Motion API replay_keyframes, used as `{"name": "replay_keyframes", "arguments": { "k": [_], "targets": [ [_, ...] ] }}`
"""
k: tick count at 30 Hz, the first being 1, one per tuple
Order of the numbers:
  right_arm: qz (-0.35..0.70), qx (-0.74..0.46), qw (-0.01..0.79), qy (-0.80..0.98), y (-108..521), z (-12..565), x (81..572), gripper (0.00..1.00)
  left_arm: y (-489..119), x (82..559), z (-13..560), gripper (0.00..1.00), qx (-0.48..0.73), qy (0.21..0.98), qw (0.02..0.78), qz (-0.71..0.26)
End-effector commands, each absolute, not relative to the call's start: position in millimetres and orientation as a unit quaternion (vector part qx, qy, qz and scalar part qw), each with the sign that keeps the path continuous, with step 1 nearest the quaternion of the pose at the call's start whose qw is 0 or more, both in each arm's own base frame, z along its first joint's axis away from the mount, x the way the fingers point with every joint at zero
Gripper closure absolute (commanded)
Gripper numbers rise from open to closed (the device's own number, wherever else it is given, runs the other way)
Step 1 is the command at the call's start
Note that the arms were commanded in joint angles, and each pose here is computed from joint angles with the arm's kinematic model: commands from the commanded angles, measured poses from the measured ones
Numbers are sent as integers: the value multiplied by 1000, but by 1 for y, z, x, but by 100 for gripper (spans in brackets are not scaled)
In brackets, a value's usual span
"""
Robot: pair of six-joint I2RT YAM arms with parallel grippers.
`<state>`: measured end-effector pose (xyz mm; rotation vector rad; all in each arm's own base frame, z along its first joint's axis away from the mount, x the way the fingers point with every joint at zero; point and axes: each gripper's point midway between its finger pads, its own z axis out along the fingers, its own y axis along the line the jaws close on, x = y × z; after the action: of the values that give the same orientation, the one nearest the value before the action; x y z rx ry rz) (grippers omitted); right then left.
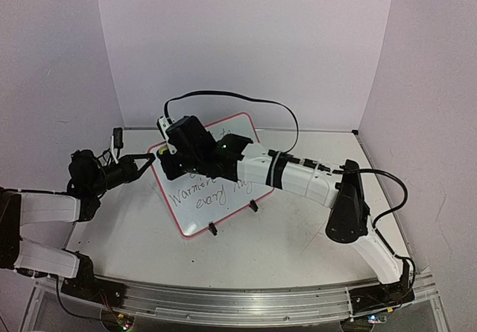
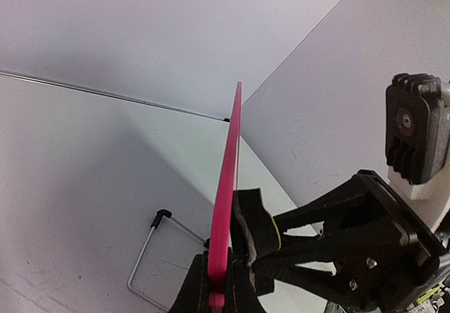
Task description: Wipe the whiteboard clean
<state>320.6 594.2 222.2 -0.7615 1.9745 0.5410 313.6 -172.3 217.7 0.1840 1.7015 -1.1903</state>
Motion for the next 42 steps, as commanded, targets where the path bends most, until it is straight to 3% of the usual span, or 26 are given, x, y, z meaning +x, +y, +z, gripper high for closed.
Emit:
{"name": "replay_keyframes", "arguments": {
  "k": [1, 12, 29, 42],
  "targets": [
    [204, -305, 471, 802, 597, 214, 313, 96, -186, 303, 219, 100, 104, 697, 503, -501],
    [142, -281, 439, 842, 566, 157, 315, 99, -188, 300, 219, 100, 110, 692, 504, -505],
    [125, -217, 555, 793, 576, 226, 354, 94, -197, 295, 221, 100, 129, 686, 497, -516],
    [178, -251, 508, 805, 591, 190, 320, 96, -201, 294, 222, 100, 136, 683, 493, -521]
  ]
}}
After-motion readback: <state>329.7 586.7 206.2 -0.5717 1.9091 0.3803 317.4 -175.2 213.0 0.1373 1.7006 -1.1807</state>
